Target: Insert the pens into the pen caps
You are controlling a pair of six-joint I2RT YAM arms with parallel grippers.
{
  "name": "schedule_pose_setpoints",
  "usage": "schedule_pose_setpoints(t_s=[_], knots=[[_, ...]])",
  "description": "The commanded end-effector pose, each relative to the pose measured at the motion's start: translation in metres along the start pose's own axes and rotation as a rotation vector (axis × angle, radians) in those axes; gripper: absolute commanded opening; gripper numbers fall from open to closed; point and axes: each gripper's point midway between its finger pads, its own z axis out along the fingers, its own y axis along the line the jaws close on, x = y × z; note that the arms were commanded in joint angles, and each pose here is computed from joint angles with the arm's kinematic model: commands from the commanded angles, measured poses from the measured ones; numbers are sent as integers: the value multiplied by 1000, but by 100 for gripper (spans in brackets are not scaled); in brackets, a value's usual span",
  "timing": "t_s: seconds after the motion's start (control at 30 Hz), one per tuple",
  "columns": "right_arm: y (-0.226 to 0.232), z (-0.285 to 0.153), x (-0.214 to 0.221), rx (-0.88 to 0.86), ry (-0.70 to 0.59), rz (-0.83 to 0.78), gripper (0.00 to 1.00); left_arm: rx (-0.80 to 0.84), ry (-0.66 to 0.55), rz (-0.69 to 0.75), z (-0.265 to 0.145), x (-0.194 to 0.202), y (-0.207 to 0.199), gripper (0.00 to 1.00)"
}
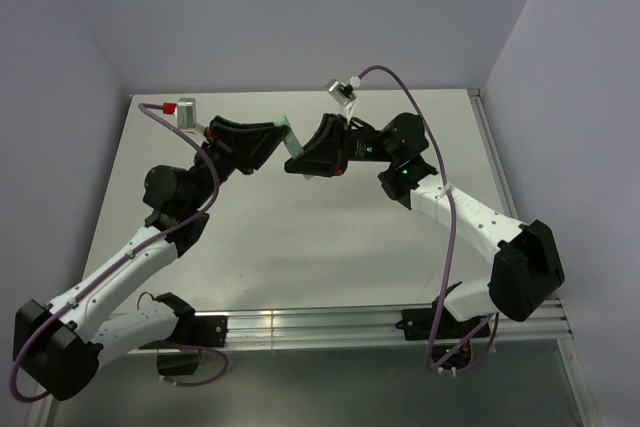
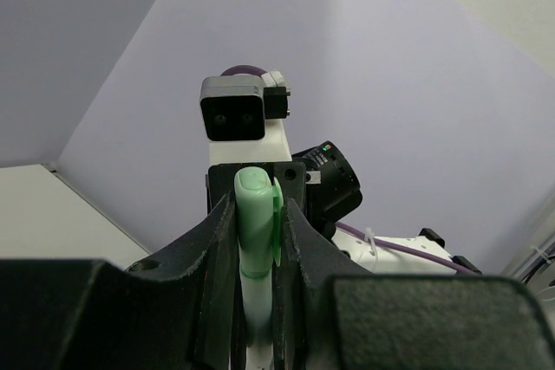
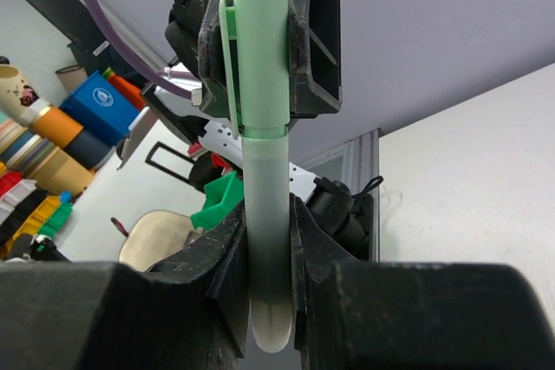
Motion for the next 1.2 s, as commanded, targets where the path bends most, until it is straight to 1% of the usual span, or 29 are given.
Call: schedule_pose_setpoints(t_s=[0.0, 0.2, 0.27, 0.3, 0.6, 0.77, 0.93, 1.17], knots=[[3, 0, -50, 57, -205, -89, 0, 117, 286, -38, -16, 58, -30, 14], [10, 0, -50, 38, -202, -100, 0, 119, 279, -8, -13, 52, -34, 23], [13, 0, -49, 32, -199, -103, 0, 120, 276, 1, -12, 51, -36, 28], [14, 0, -49, 32, -199, -104, 0, 123, 270, 7, -11, 48, -37, 28], [22, -1, -50, 22, -200, -117, 0, 134, 262, 50, -6, 37, -47, 40], [25, -1, -51, 18, -203, -125, 0, 138, 266, 65, -5, 36, -50, 44], [25, -2, -52, 33, -205, -133, 0, 102, 285, 110, -7, 34, -47, 55], [26, -3, -51, 33, -205, -130, 0, -23, 254, 168, -12, 22, -32, 62]])
